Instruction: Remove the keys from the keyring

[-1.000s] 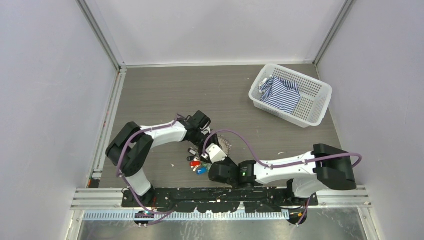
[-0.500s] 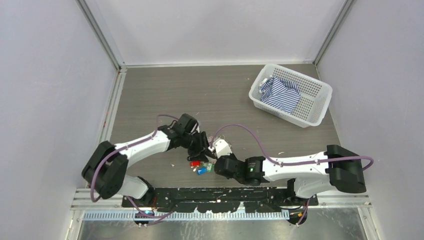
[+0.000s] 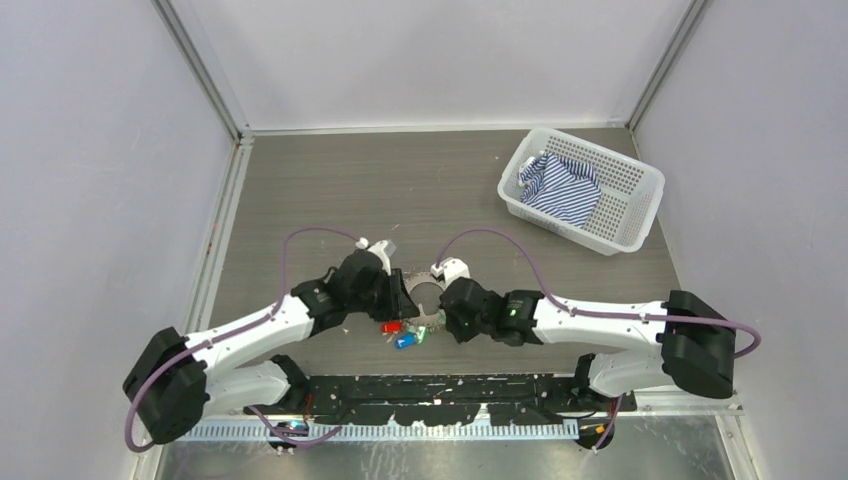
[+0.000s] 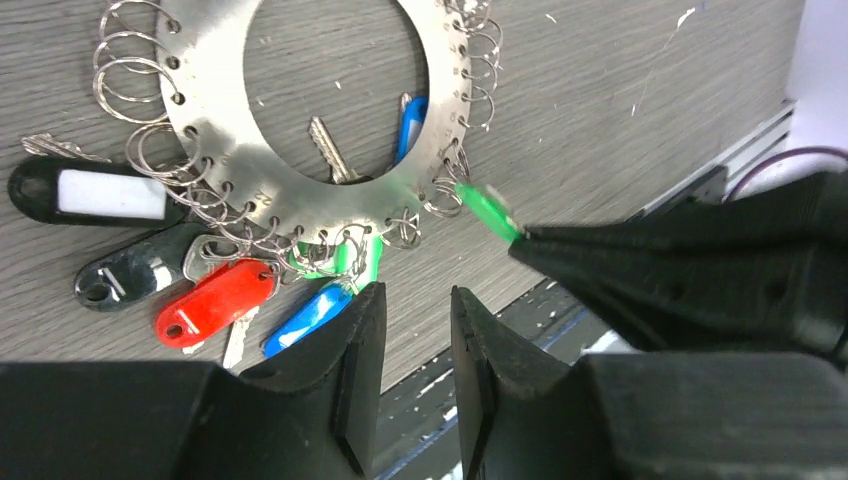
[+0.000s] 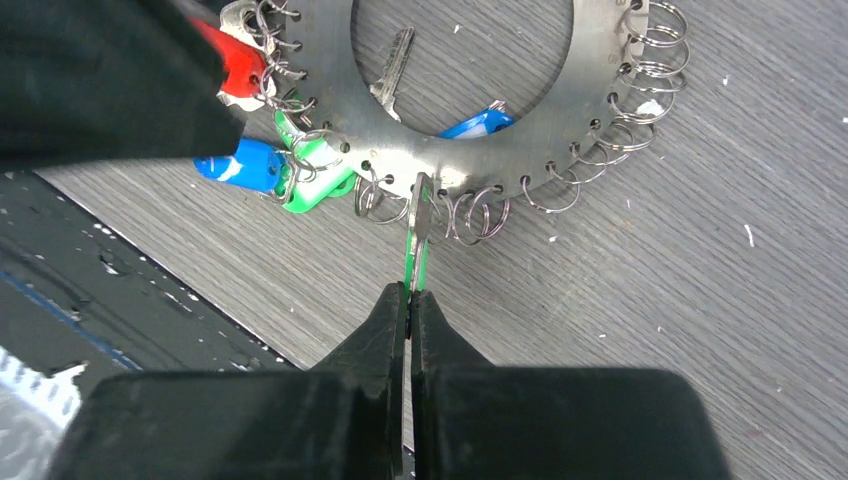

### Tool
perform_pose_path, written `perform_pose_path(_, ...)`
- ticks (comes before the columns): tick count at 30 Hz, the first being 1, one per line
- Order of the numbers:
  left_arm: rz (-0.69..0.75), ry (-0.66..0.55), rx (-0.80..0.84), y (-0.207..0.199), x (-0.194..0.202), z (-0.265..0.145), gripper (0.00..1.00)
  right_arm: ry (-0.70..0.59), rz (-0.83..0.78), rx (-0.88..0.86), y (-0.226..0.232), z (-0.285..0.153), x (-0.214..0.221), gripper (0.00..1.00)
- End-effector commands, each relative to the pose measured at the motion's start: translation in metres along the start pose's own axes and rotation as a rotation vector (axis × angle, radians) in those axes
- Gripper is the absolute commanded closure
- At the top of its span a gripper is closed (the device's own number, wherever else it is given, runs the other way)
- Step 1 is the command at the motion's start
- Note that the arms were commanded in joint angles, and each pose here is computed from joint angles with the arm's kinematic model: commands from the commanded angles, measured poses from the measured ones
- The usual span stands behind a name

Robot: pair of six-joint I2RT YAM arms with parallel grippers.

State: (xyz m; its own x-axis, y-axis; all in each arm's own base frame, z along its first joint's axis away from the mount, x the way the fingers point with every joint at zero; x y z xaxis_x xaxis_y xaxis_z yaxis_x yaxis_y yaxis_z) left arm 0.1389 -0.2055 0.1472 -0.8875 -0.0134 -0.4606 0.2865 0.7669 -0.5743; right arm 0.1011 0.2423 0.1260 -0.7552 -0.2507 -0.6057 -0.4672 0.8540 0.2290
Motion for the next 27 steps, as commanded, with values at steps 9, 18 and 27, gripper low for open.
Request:
perform_pose_path(9,0.279,-0.361,0.031,-0.008,0.009,0.004,0.73,0.128,0.207,-0.283,0.016,-0.005,-0.042,0.99)
perform_pose_path(18,0.313,-0.405,0.045,-0.004,0.02,0.001,0.74,0.189,0.277,-0.282,0.014,0.007,-0.049,0.99)
perform_pose_path(27,0.35,-0.416,0.061,-0.009,0.03,0.013,0.78,0.217,0.362,-0.236,-0.002,0.014,-0.05,0.99)
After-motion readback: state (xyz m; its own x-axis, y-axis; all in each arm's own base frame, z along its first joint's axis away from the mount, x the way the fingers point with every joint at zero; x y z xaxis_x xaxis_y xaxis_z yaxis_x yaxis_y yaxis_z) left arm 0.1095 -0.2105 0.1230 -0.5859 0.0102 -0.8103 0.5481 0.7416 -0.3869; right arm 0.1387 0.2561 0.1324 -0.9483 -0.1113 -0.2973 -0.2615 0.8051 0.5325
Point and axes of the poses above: each gripper's point midway between its finger pads, its own z axis out along the fingers, its own y axis along the line the jaws close on, x = y × z, the point moved 8 cm from there along -z, back along the fingers, and after that the axes turned 9 degrees about z, right-handed, at the moved point
